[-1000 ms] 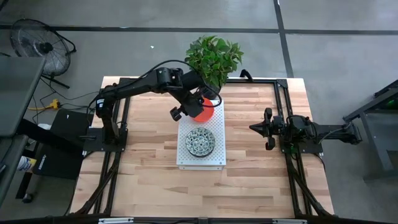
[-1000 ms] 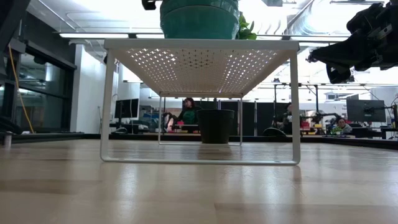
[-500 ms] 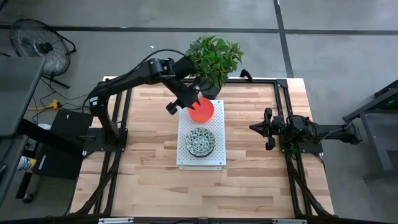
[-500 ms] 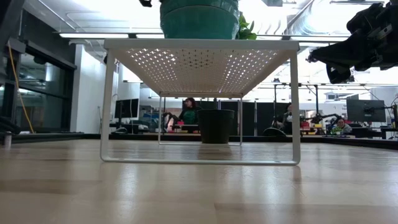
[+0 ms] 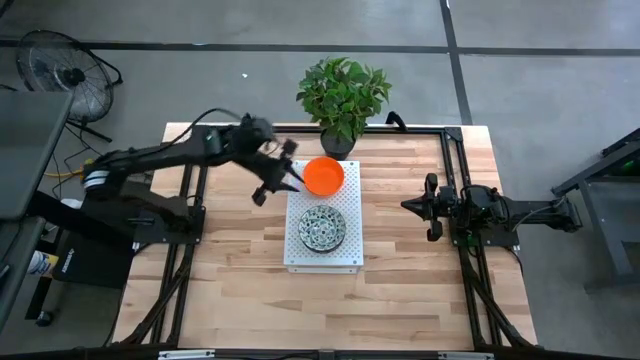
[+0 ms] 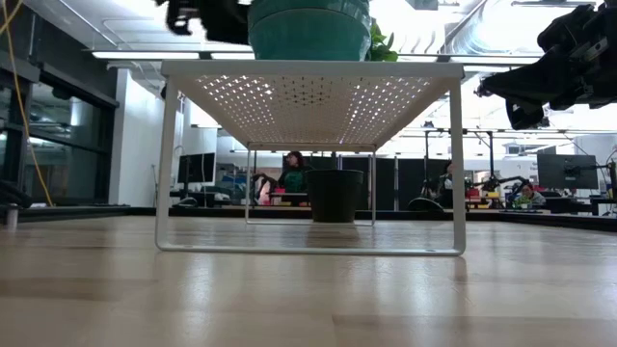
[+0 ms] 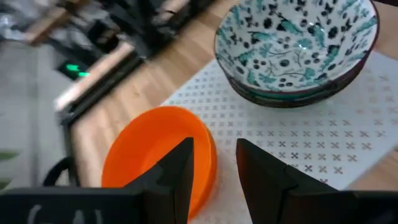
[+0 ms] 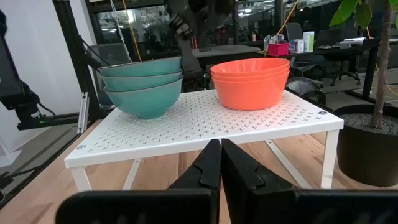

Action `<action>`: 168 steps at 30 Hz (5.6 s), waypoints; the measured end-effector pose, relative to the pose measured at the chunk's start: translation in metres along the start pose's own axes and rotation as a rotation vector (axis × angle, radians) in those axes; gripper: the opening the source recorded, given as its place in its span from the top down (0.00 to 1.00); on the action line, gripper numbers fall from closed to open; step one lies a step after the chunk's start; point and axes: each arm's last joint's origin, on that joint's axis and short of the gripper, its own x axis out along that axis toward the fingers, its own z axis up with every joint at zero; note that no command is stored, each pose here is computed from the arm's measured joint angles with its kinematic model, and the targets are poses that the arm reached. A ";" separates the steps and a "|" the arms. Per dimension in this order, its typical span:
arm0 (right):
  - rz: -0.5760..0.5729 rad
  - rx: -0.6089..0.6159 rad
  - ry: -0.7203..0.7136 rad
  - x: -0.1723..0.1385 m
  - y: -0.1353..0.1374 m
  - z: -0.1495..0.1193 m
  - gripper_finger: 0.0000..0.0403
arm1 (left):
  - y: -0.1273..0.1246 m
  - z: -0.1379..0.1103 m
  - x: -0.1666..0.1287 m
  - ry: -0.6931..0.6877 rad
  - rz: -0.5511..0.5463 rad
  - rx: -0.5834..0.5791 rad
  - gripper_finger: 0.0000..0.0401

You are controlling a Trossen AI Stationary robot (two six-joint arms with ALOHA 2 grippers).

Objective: Pick & Place Mini bowls
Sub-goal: Return to Home Position

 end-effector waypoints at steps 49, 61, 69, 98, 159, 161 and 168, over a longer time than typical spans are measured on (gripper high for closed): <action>0.001 0.000 0.001 0.000 0.000 0.000 1.00 | -0.189 -0.103 -0.070 -0.730 0.340 -0.275 0.85; 0.000 0.000 0.001 0.000 0.000 0.000 1.00 | -0.210 -0.098 -0.052 -0.796 0.130 -0.212 0.96; 0.000 0.000 0.001 0.000 0.000 0.000 1.00 | -0.204 -0.094 -0.059 -0.811 0.376 -0.202 0.98; 0.000 0.000 0.001 0.000 0.000 0.000 1.00 | -0.214 -0.099 -0.046 -0.539 0.555 -0.264 0.98; 0.000 0.000 0.001 0.000 0.000 0.000 1.00 | -0.215 -0.100 -0.045 -0.517 0.543 -0.262 0.98; 0.000 0.000 0.001 0.000 0.000 0.000 1.00 | -0.215 -0.100 -0.045 -0.518 0.543 -0.262 0.98; 0.000 0.000 0.001 0.000 0.000 0.000 1.00 | -0.215 -0.100 -0.045 -0.517 0.543 -0.262 0.98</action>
